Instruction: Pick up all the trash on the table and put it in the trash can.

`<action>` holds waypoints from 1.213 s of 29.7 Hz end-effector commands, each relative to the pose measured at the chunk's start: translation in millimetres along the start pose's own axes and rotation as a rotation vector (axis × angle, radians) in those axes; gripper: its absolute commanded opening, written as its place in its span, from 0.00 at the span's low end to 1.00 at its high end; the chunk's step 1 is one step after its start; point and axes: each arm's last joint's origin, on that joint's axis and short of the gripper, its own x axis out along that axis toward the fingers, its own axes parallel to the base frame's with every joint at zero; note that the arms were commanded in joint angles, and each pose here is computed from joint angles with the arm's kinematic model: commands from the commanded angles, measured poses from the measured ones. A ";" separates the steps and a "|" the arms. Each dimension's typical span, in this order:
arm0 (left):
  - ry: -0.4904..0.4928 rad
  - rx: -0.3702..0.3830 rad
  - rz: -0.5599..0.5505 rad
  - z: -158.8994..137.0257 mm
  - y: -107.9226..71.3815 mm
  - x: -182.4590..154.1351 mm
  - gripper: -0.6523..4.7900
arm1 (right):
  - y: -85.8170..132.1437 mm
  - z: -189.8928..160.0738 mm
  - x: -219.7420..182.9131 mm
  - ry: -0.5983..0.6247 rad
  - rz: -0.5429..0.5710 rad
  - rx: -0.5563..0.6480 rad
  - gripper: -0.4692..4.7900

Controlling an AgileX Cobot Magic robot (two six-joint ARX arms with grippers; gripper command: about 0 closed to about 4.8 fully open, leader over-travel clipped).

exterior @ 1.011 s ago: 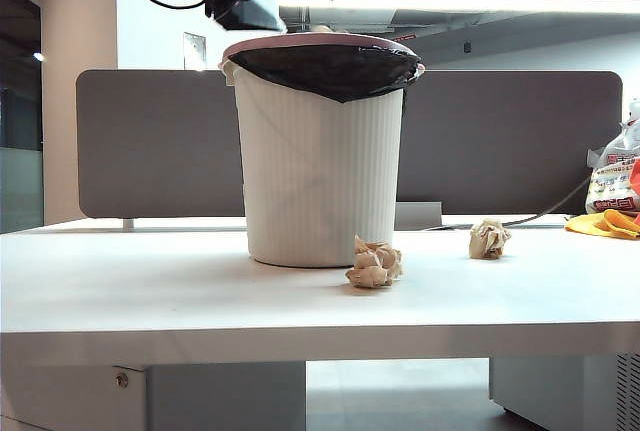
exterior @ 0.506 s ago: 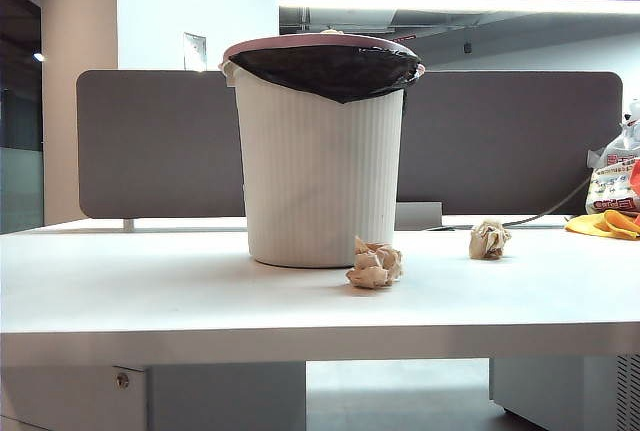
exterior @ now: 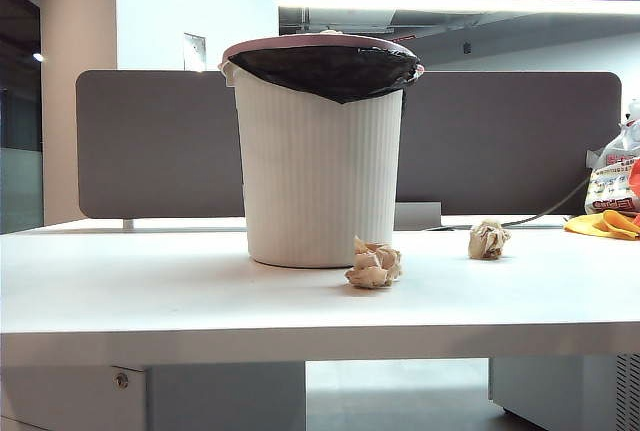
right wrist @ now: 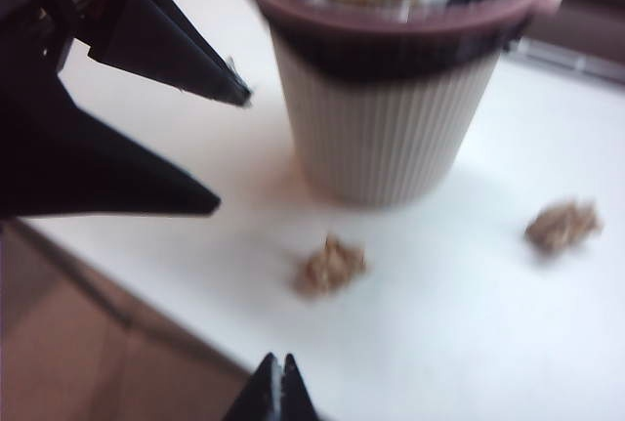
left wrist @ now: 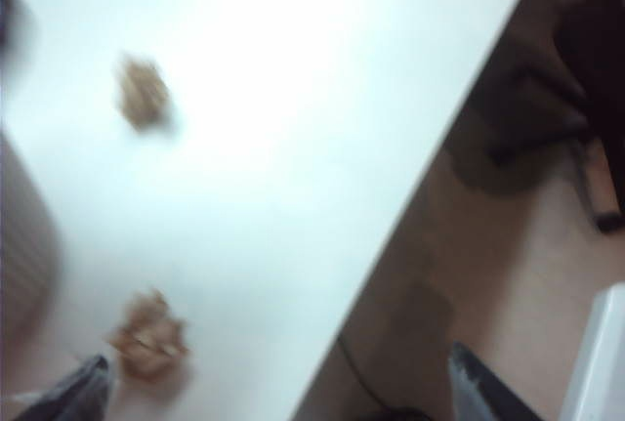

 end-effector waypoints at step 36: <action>-0.007 -0.275 0.285 -121.3 63.0 168.6 1.00 | -0.4 -38.2 -0.5 0.011 0.044 0.056 0.07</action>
